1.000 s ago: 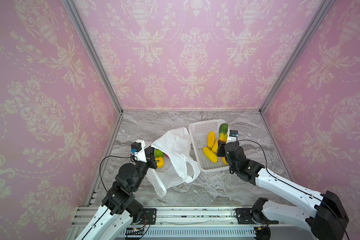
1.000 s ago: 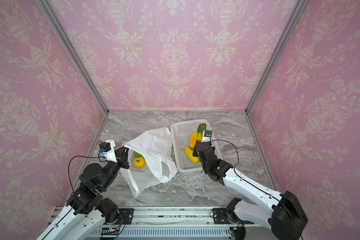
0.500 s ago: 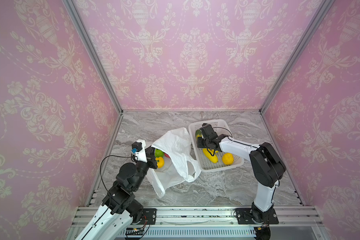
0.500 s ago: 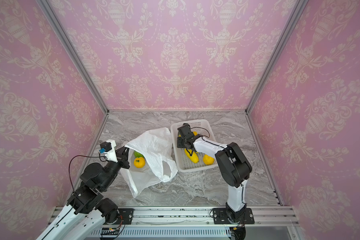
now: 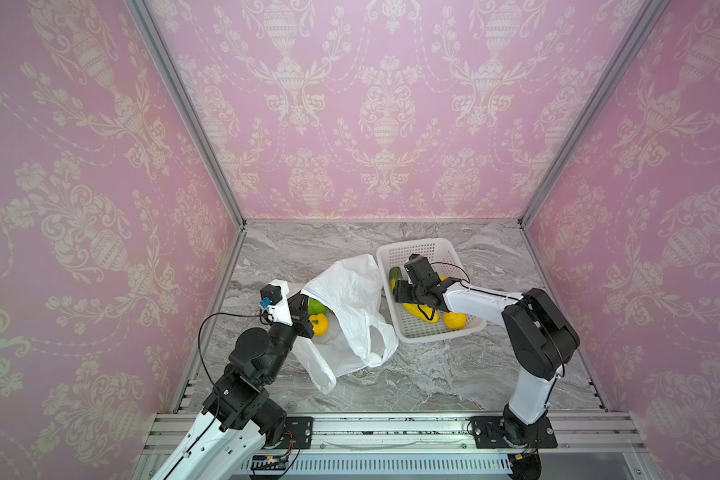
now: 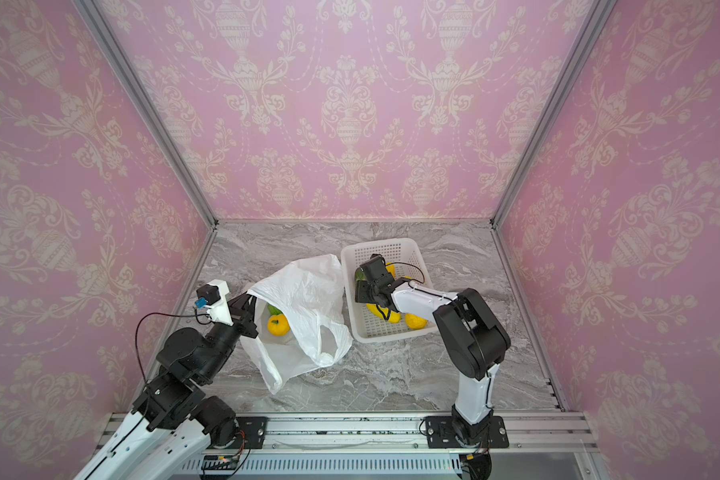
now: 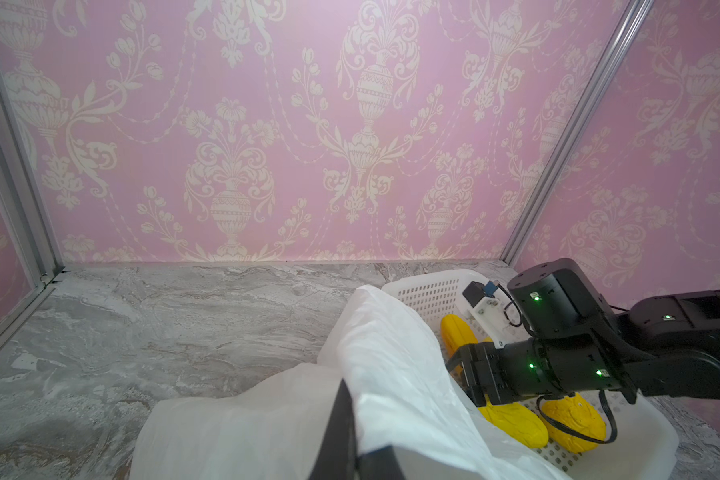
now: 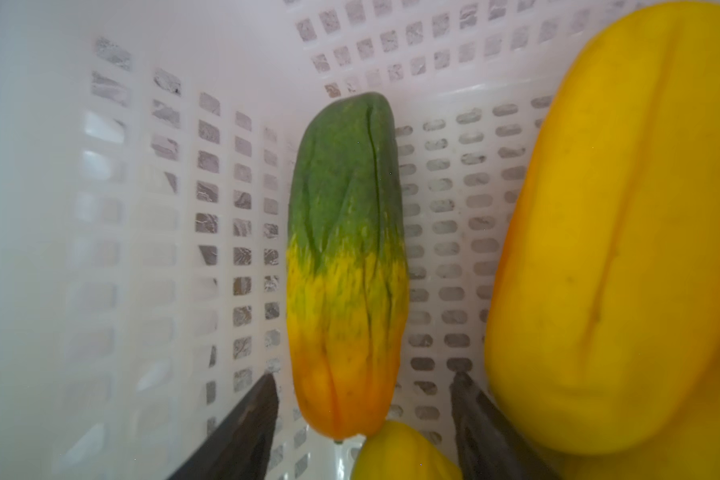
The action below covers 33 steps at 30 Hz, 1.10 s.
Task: Untie the knot of the plastic bag and take out the fruit
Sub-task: 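Lower the right gripper into the basket and open it to release the fruit, then move the right gripper back over the bag opening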
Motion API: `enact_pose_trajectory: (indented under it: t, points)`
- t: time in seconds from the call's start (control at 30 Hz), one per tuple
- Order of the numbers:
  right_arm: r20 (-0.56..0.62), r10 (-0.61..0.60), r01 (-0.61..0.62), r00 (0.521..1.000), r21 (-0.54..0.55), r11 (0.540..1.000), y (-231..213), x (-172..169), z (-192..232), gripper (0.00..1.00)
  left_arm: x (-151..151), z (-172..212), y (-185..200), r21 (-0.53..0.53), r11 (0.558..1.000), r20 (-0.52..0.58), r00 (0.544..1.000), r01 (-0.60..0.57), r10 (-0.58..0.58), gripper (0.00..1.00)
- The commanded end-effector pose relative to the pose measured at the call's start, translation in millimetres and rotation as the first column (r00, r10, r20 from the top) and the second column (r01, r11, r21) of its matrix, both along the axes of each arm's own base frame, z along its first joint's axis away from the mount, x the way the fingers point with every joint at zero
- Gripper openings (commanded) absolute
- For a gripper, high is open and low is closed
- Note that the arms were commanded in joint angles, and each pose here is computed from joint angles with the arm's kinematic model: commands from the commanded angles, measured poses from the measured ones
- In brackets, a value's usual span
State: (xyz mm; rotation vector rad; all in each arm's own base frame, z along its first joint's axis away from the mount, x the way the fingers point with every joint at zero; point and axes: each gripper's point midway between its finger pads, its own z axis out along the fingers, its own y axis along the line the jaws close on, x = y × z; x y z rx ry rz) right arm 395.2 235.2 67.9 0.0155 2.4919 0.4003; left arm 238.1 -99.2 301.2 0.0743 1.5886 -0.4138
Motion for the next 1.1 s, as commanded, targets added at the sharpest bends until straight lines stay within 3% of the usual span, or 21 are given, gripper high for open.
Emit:
enact_pose_trajectory:
  t: [0.0, 0.27, 0.47, 0.63, 0.77, 0.9, 1.07]
  points:
    - [0.116, -0.027, 0.022, 0.993, 0.043, 0.999, -5.5, 3.7, 34.0, 0.75, 0.5, 3.3, 2.9, 0.018, 1.000, 0.028, 0.999, -0.015, 0.015, 0.00]
    - [0.332, -0.010, -0.013, 0.943, 0.069, 0.997, -16.6, -32.6, 93.4, 0.81, -3.6, 6.2, 9.6, -0.004, 0.999, 0.045, 0.998, -0.037, 0.037, 0.00]
    - [0.554, 0.075, -0.094, 0.829, 0.005, 0.996, -12.6, -86.3, 162.8, 0.83, -1.7, 4.0, 8.8, 0.003, 0.999, 0.024, 0.999, -0.038, 0.038, 0.00]
    - [0.683, 0.165, -0.238, 0.712, 0.013, 0.971, 0.9, -135.0, 208.2, 0.81, 0.4, 2.3, 5.6, 0.008, 1.000, 0.014, 1.000, -0.029, 0.029, 0.00]
    - [0.731, 0.311, -0.424, 0.607, -0.033, 0.905, 34.6, -175.2, 224.9, 0.72, 0.3, 2.9, 7.3, 0.009, 0.999, 0.015, 0.999, -0.037, 0.037, 0.00]
    - [0.759, 0.482, -0.599, 0.438, -0.153, 0.786, 81.9, -223.2, 230.2, 0.67, 1.1, 1.4, 9.3, 0.009, 0.999, 0.008, 0.999, -0.050, 0.050, 0.00]
    - [0.735, 0.610, -0.705, 0.296, -0.263, 0.658, 140.7, -266.3, 224.7, 0.58, 1.6, 1.1, 8.6, 0.010, 0.999, 0.003, 0.999, -0.048, 0.048, 0.00]
